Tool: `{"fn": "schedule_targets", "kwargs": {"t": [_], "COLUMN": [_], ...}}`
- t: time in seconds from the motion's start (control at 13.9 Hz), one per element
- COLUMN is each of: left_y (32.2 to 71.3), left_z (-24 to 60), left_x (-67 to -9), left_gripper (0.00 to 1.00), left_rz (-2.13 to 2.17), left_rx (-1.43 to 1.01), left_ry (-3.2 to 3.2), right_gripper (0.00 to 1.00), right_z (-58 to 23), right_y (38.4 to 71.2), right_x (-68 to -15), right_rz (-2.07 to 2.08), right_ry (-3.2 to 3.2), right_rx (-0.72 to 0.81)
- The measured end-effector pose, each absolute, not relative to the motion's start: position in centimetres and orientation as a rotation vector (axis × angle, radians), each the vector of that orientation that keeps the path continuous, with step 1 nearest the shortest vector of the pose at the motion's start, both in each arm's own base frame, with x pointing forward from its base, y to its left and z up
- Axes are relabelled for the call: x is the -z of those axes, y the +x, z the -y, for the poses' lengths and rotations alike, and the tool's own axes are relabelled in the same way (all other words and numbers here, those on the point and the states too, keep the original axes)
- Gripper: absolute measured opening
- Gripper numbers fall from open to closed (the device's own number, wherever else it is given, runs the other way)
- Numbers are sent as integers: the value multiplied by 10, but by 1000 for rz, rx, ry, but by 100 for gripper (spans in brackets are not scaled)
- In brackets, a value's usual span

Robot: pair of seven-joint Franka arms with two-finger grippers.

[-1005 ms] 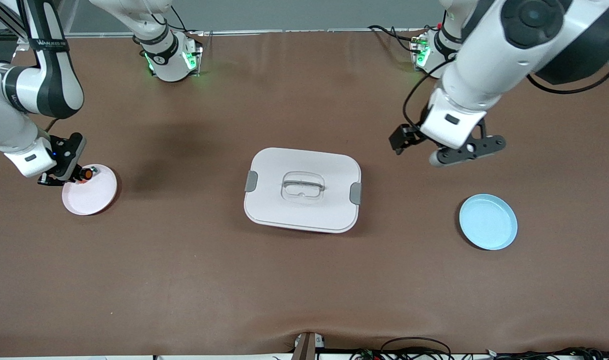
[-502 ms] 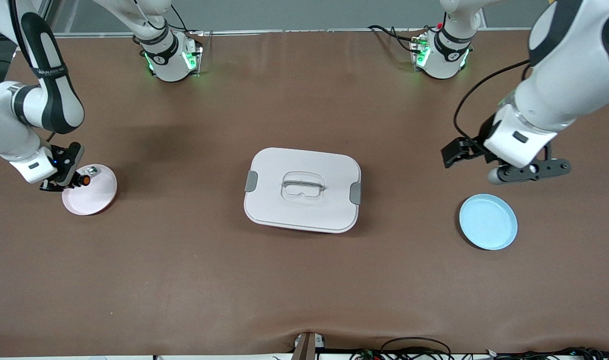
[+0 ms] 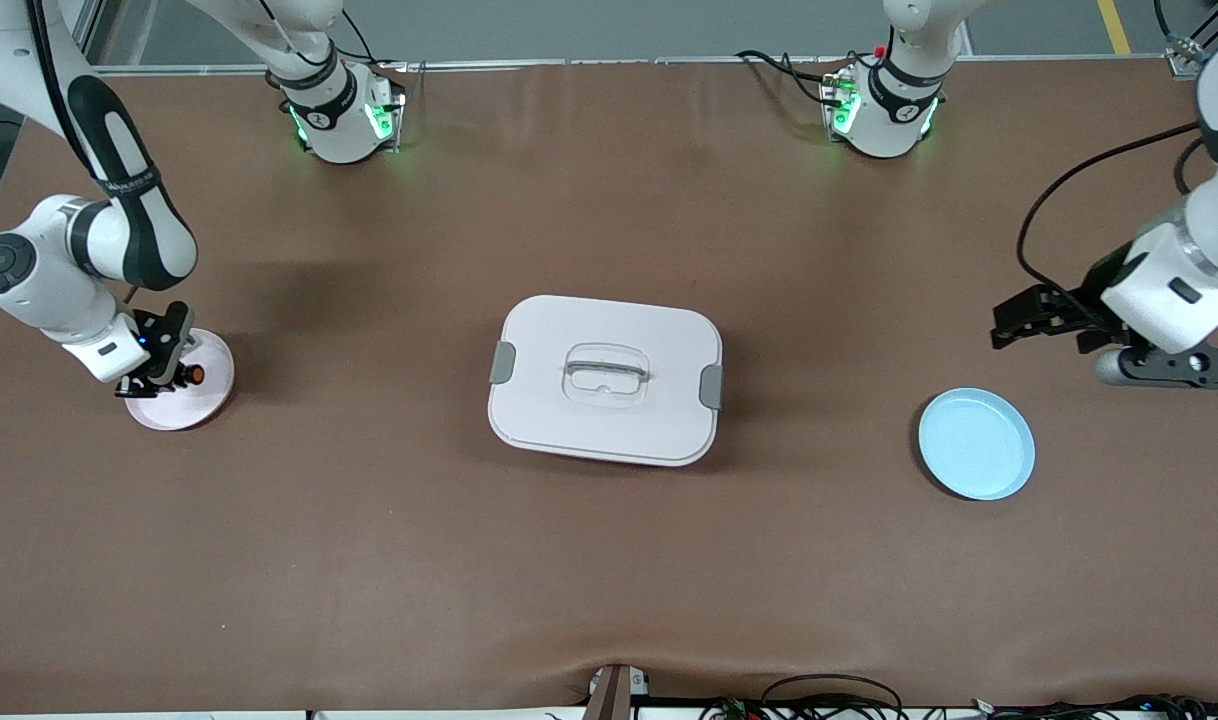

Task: Transfer orange switch to right arm and place
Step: 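Lower the switch onto the white plate and open the right gripper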

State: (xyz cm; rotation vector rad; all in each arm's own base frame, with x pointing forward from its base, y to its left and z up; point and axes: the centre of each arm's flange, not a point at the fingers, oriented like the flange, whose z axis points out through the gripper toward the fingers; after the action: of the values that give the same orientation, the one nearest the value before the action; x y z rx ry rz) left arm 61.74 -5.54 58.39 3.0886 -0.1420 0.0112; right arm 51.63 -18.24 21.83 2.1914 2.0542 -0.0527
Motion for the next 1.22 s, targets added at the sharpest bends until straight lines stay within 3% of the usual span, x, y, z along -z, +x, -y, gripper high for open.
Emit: {"fn": "schedule_targets", "kwargs": {"t": [0.36,1.22], "left_y": [622,620], "left_z": [22,56], "left_x": [-579,-581], "left_gripper": [100,100], "left_rz": [214,210], "left_rx": [-9,-19], "left_ry": [3108,3198], "right_gripper": [41,41], "right_z": [188,205], "right_y": [518,522], "right_x": [-199,-178], "right_rz": [-2053,-2031], "right_ry": [2185,2206], "right_rx": [45,51]}}
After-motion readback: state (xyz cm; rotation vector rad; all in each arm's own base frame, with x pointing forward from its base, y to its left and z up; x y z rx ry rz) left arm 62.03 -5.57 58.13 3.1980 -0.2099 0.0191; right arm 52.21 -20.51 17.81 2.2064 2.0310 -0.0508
